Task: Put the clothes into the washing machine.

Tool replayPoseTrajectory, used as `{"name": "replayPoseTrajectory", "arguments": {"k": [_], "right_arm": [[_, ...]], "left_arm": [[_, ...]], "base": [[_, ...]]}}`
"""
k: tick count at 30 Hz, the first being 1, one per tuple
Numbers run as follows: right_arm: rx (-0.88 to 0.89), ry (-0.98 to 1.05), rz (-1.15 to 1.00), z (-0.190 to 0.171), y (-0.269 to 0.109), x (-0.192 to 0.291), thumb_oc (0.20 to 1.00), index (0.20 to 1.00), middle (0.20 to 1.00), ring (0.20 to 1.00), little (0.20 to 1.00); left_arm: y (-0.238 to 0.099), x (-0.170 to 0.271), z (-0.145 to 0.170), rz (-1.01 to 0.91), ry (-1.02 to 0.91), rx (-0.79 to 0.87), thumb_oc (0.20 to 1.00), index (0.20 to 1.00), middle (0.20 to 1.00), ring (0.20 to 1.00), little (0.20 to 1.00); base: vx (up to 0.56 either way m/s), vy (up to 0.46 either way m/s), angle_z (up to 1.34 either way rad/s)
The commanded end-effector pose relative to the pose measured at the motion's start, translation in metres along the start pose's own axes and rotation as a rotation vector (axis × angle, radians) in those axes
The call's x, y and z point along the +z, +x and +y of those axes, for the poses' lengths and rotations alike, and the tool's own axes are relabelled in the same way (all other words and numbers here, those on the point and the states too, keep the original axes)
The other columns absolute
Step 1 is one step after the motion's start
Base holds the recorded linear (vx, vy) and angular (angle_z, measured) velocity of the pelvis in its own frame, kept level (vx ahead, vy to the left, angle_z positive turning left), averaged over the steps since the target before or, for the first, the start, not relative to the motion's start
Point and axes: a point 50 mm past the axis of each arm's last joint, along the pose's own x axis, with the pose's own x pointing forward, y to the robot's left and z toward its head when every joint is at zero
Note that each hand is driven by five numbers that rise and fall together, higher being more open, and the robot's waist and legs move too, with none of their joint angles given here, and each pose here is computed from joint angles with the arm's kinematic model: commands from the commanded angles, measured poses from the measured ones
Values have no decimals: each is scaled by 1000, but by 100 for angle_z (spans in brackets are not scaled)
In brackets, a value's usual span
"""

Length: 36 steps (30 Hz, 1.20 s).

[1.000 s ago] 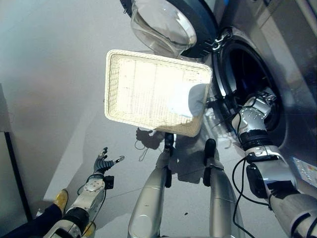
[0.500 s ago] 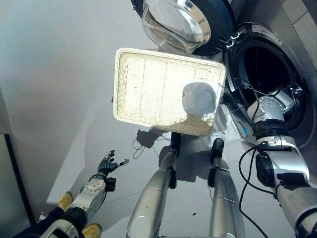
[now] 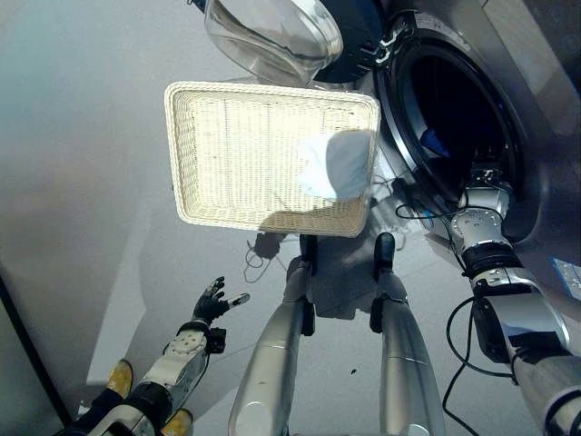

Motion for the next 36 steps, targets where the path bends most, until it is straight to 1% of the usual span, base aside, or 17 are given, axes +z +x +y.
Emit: {"name": "replayPoseTrajectory", "arguments": {"k": [1,5,7,8,13,17,22,24,26,27,28,29,30,32,33,35,36], "right_arm": [[77,-128,-143,-12,3,39,1000,1000,1000,1000,1000],[55,-41,-57,-37,-16,14,1000,1000,1000,1000,1000],[52,7,19,-50,-34,-10,1000,1000,1000,1000,1000],[33,54,102,-63,-54,-31,1000,1000,1000,1000,1000],[-18,225,337,-88,-113,-85,1000,1000,1000,1000,1000],[-19,370,536,-93,-165,-121,1000,1000,1000,1000,1000],[-34,482,670,-96,-194,-134,1000,1000,1000,1000,1000],[-29,479,729,-100,-207,-137,1000,1000,1000,1000,1000],[66,317,747,-98,-212,-134,1000,1000,1000,1000,1000],[156,206,725,-93,-211,-131,1000,1000,1000,1000,1000],[260,2,691,-88,-211,-127,1000,1000,1000,1000,1000],[297,-87,660,-83,-208,-125,1000,1000,1000,1000,1000],[493,-454,481,-59,-203,-117,1000,1000,1000,1000,1000],[672,-810,204,-35,-204,-110,1000,1000,1000,1000,1000],[734,-912,117,-28,-202,-108,1000,1000,1000,1000,1000],[892,-1190,-171,-7,-191,-103,1000,1000,1000,1000,1000],[919,-1253,-226,-3,-184,-101,1000,1000,1000,1000,1000]], "left_arm": [[-3,-18,0,48,-70,40,1000,1000,1000,1000,1000],[-4,-23,-4,64,-105,48,1000,1000,1000,1000,1000],[-5,-26,-7,76,-122,53,1000,1000,1000,1000,1000],[-5,-29,-10,83,-135,56,1000,1000,1000,1000,1000],[-9,-40,-19,113,-168,71,1000,1000,1000,1000,1000],[-13,-50,-30,145,-202,86,1000,1000,1000,1000,1000],[-15,-56,-36,177,-234,94,1000,1000,1000,1000,1000],[-18,-61,-38,195,-251,101,1000,1000,1000,1000,1000],[-20,-65,-39,210,-263,110,1000,1000,1000,1000,1000],[-21,-66,-38,216,-267,114,1000,1000,1000,1000,1000],[-22,-68,-37,223,-267,116,1000,1000,1000,1000,1000],[-22,-68,-37,225,-268,117,1000,1000,1000,1000,1000],[-21,-68,-35,235,-274,126,1000,1000,1000,1000,1000],[-21,-69,-32,248,-280,132,1000,1000,1000,1000,1000],[-20,-69,-31,250,-277,132,1000,1000,1000,1000,1000],[-20,-71,-25,255,-270,125,1000,1000,1000,1000,1000],[-19,-72,-23,256,-263,122,1000,1000,1000,1000,1000]], "base": [[-27,31,2],[-43,49,2],[-64,69,3],[-70,77,5],[-72,72,2],[-94,113,-4],[-69,95,-4],[-82,106,0],[-69,78,5],[-52,38,8],[-47,30,8],[-57,34,10],[-47,31,15],[-28,27,14],[-21,11,5],[-23,-15,10],[-5,-28,20]]}}
